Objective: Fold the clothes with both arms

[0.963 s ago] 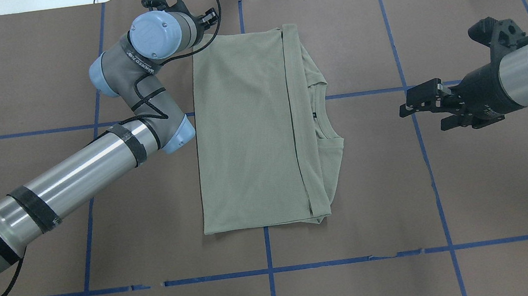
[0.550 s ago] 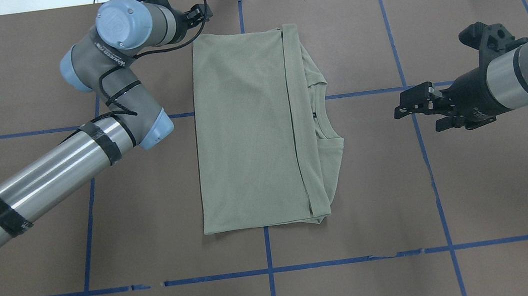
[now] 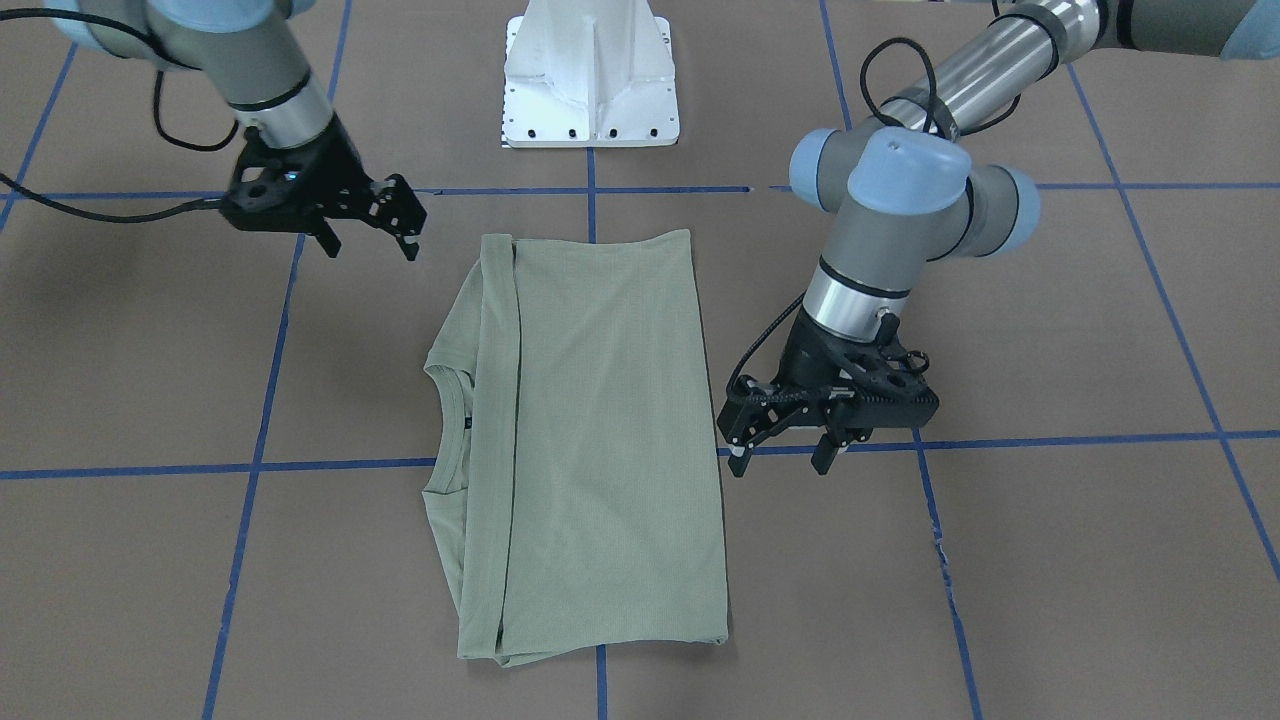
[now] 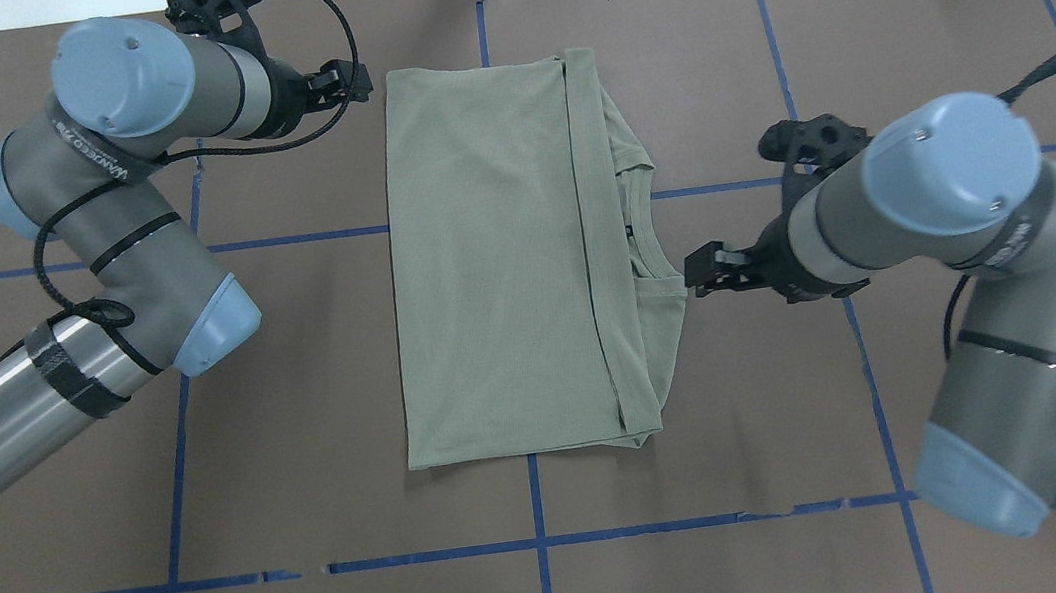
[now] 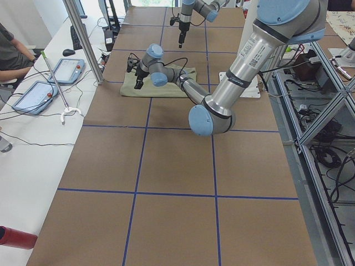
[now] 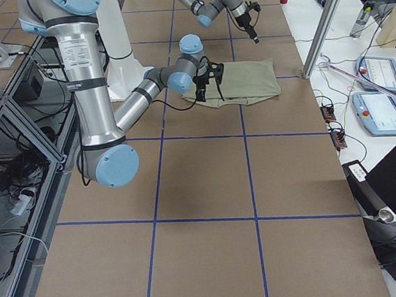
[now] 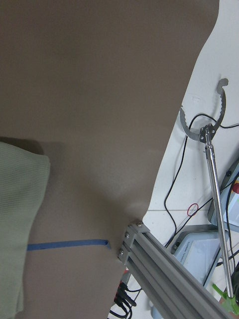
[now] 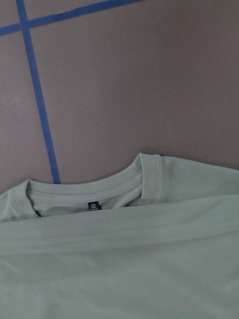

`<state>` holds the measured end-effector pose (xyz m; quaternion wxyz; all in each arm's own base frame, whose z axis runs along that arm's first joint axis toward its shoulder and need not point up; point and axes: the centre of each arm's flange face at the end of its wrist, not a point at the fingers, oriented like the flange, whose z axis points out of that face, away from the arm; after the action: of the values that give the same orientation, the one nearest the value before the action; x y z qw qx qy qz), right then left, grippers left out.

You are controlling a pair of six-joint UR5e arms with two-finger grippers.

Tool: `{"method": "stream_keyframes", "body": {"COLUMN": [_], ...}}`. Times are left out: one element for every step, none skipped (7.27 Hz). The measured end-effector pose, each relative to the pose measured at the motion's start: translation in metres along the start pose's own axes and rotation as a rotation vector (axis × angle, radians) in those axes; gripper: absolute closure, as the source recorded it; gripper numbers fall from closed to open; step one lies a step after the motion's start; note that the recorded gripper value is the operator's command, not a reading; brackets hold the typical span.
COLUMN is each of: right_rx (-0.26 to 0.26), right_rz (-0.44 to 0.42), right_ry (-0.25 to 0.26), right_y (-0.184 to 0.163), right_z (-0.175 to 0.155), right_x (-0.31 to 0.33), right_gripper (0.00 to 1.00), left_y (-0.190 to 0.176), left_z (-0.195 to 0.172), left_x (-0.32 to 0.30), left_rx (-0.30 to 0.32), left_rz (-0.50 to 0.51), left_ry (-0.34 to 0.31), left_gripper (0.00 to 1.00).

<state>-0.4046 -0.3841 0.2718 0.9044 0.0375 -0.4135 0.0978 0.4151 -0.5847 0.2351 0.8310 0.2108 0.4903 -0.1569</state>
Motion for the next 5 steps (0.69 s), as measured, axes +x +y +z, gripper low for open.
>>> {"method": "stream_keyframes", "body": {"right_rx": [-0.01, -0.028, -0.051, -0.073, -0.094], "right_rz": [-0.04, -0.074, -0.101, -0.119, -0.127], "right_ry": [0.048, 0.083, 0.115, 0.149, 0.183], "right_y": [0.012, 0.018, 0.022, 0.024, 0.028], "right_z": [0.017, 0.037, 0.058, 0.076, 0.087], "right_x": [-0.037, -0.063, -0.08, -0.09, -0.096], "right_gripper": [0.0, 0.0, 0.0, 0.0, 0.0], "left_y": [0.01, 0.02, 0.032, 0.042, 0.048], "left_z": [-0.025, -0.045, -0.06, -0.066, -0.068], "left_x": [-0.002, -0.008, -0.012, -0.012, -0.011], "left_rx": [-0.019, -0.036, -0.056, -0.073, -0.082], "left_rz": [0.009, 0.016, 0.021, 0.026, 0.029], "left_ry": [0.004, 0.018, 0.037, 0.048, 0.052], "left_gripper": [0.0, 0.0, 0.0, 0.0, 0.0]}}
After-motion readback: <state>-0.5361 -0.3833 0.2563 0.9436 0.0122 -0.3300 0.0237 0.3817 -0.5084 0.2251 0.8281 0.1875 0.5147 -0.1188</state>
